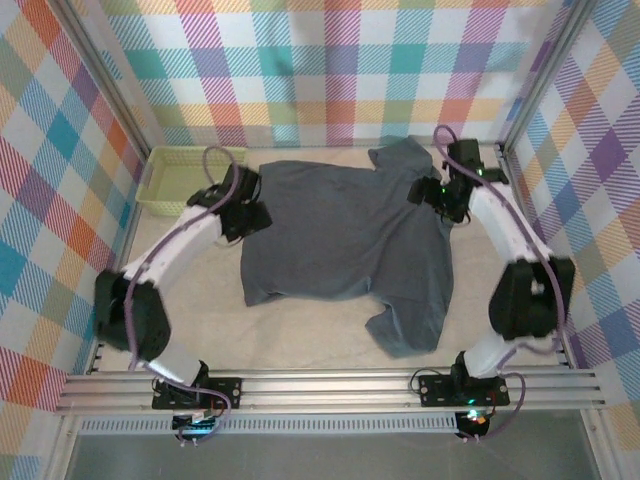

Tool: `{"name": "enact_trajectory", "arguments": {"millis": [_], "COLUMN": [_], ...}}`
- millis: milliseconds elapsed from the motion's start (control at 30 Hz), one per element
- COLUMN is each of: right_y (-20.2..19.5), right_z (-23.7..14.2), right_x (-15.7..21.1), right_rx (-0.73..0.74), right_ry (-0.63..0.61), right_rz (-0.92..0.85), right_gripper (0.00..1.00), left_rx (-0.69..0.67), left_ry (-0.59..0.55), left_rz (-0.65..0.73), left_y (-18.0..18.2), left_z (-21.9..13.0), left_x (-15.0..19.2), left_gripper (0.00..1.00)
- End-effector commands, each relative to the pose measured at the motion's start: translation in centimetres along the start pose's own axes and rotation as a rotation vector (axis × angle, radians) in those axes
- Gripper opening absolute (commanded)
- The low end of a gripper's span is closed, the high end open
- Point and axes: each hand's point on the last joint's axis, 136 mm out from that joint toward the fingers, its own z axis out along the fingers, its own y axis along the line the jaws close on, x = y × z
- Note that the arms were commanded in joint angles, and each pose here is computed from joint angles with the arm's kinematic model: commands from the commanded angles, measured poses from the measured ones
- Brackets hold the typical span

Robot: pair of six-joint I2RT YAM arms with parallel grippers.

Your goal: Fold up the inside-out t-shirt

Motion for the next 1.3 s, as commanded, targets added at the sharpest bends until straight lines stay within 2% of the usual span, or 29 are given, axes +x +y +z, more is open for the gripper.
{"name": "enact_trajectory", "arguments": {"millis": [0,200,433,667,833,1000,1267], "right_y": [-1.9,-5.5,-6.6,-4.8,-6.7,-9.0,-8.8], "right_z": [0.7,-0.1,-1.1,-1.3,-1.6,-1.3,2.3], "right_x": [5.0,13.2,17.2,19.8,21.7,21.7,21.0], "right_rx": [0.026,0.093,0.087,0.087,0.258,0.372,0.426], "right_ry": [0.049,0.140,0.143,0.185,0.195,0.152,0.190], "right_rz": [0.045,0.081,0.114,0.028,0.010,0.044,0.039], "right_gripper": [0.85,0.84,0.82,0.80,0.79,0.78,0.77], "left_rx": [-0.050,0.020,0.050,0.008,-0.064,-0.115,-0.108], "left_ry": [0.066,0.173,0.222,0.216,0.207,0.200,0.168], "left_rz": [-0.037,-0.076,-0.074,-0.069,-0.042,-0.025,0.005], "left_y": [3.5,6.2,6.6,7.1,7.9,8.5,8.0], "left_z": [1.2,1.9,3.3,5.5,6.9,7.7,7.5], "left_x": [4.8,11.9,15.8,16.1,15.8,15.6,14.5], "left_gripper": [0.64,0.58,0.49,0.41,0.31,0.19,0.01]}}
